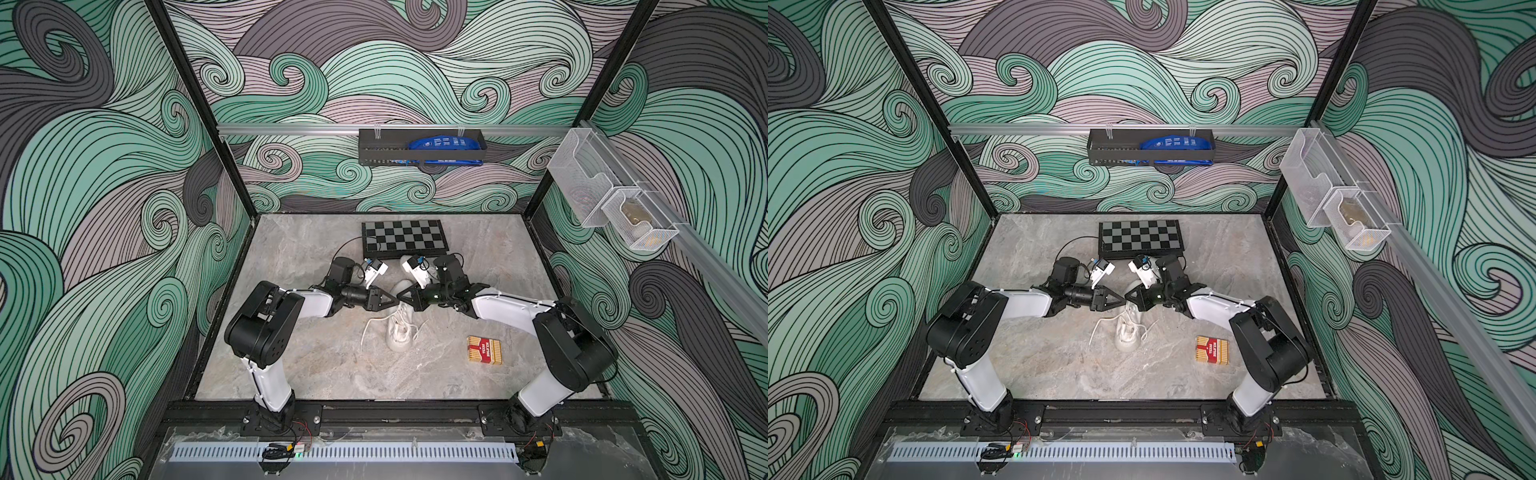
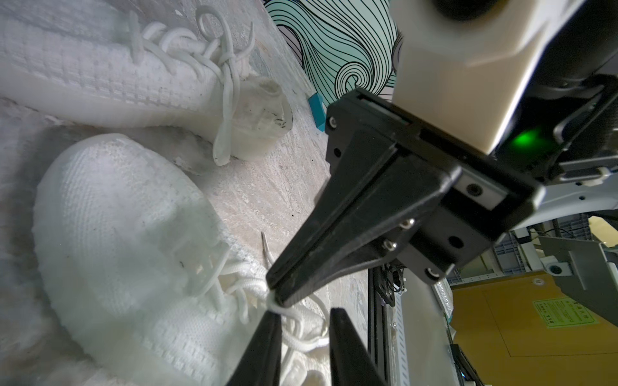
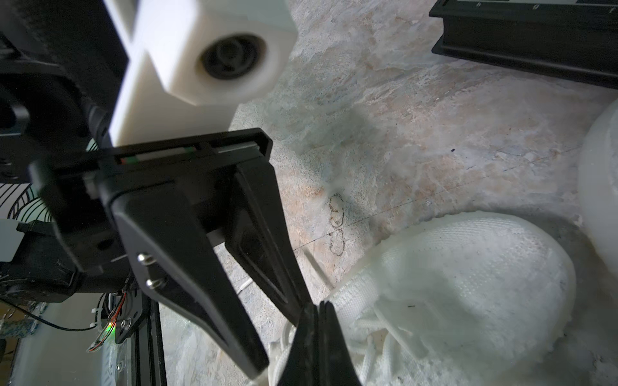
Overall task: Tie the shoes
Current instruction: Wrap the shoelace around the shoelace.
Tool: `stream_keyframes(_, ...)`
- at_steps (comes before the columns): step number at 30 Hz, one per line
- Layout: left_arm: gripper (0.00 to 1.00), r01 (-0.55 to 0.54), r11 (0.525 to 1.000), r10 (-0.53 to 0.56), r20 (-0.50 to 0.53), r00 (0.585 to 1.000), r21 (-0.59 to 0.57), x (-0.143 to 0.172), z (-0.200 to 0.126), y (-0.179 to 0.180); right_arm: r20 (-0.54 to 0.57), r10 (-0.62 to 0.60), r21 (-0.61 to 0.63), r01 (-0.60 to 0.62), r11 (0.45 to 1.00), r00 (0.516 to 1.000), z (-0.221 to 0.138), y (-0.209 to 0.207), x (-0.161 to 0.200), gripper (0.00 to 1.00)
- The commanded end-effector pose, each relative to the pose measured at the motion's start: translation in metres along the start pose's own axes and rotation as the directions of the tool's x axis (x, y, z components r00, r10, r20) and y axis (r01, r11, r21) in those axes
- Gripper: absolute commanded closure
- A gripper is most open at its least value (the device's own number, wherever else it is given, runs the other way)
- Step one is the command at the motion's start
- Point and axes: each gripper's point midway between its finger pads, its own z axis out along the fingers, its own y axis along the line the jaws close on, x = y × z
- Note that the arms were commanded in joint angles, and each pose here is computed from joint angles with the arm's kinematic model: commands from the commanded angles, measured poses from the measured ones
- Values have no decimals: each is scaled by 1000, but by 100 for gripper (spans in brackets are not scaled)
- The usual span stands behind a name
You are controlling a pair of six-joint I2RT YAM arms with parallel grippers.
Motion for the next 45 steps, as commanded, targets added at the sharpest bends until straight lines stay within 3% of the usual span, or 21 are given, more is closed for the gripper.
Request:
stream_keyframes(1,86,-22,999,21,24,999,45,-8,-1,-8,-2,-10,-35,10,999,1000,3,5,-2,100)
stream_keyframes(6,100,-26,999,25,26,999,30,-6,-3,-7,4,-10,-41,10,999,1000,1,5,-3,100)
stream_keyframes(13,100,-26,1000,26,40,999,-4,-9,-6,-1,24,-12,-41,13,999,1000,-9,6,-5,100)
stream_keyframes(14,95,-27,1000,27,37,999,0,-8,-6,-2,23,-8,-42,9,999,1000,-11,5,-3,100)
stream_keyframes(16,73,-23,1000,23,30,999,-2,-6,-6,-1,23,-5,-45,6,999,1000,-12,5,-2,100)
stream_keyframes(20,65,-18,1000,18,11,1000,21,0,-3,-4,25,3,-48,-1,999,1000,-13,6,-1,100)
stream_keyframes(30,74,-28,999,28,25,999,25,-8,2,-2,22,10,-63,-9,998,1000,-13,8,0,100)
stream_keyframes(41,75,3,998,-3,-9,1000,60,5,10,-4,28,23,-59,-21,998,999,-13,6,-2,100)
stream_keyframes(45,82,0,998,1,-24,1000,68,10,12,-8,27,27,-58,-25,998,999,-13,6,-2,100)
